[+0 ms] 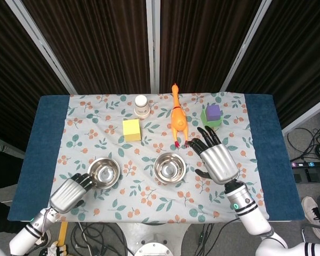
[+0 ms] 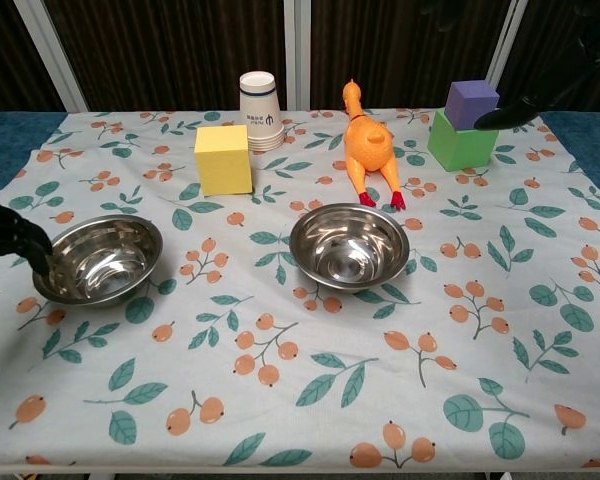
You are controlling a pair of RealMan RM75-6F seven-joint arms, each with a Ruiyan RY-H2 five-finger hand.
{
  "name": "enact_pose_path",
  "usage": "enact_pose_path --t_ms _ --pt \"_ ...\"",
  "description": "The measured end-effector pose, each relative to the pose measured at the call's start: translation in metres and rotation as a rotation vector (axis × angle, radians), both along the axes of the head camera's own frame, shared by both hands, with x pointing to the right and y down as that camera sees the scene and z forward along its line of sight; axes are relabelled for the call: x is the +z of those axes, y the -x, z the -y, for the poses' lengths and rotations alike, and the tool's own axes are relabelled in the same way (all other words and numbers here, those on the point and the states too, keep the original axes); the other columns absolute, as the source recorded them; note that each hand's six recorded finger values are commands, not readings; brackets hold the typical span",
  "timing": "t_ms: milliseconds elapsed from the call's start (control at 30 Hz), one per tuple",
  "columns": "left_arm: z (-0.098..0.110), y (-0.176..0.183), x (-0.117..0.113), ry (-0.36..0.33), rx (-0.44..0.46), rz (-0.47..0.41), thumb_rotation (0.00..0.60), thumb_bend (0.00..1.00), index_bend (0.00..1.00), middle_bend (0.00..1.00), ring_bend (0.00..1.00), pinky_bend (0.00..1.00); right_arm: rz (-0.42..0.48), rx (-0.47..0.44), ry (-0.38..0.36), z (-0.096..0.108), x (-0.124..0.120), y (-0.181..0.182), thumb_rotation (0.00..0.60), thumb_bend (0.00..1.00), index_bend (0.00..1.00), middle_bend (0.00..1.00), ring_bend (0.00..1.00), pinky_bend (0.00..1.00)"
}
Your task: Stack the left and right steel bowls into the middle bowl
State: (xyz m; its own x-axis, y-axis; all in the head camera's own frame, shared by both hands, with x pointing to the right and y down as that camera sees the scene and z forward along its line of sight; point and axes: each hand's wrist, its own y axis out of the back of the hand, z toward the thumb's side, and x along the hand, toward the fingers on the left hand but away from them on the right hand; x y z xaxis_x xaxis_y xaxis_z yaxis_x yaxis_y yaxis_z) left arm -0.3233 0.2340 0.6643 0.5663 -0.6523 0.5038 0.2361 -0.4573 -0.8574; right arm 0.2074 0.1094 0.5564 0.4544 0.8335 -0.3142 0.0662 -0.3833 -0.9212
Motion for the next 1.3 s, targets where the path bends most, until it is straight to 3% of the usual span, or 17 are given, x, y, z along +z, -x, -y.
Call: enact_pose_path --t_ms 300,667,833,1300 --pt "0.014 -0.021 0.018 -0.034 0.051 -0.006 0.6 0.19 0.39 0.39 0.3 0.4 -0.047 0.018 -0.022 0.002 0.012 -0.017 0.6 0.0 0.25 0.29 0.05 0.0" --pt "0.022 -0.024 0.056 0.004 0.057 0.051 0.6 0.21 0.42 0.42 0.32 0.43 -0.04 0.053 -0.027 0.007 0.017 -0.03 0.6 0.0 0.23 0.29 0.05 0.0" --pt "0.026 -0.027 0.061 -0.024 0.068 0.055 0.6 0.25 0.49 0.5 0.4 0.5 -0.036 0.063 -0.023 0.009 0.02 -0.035 0.6 0.0 0.23 0.3 0.05 0.0" --pt "0.029 -0.033 0.076 -0.076 0.132 0.083 0.6 0.31 0.63 0.63 0.5 0.6 0.008 0.099 -0.042 0.018 0.016 -0.048 0.6 0.0 0.22 0.32 0.05 0.0"
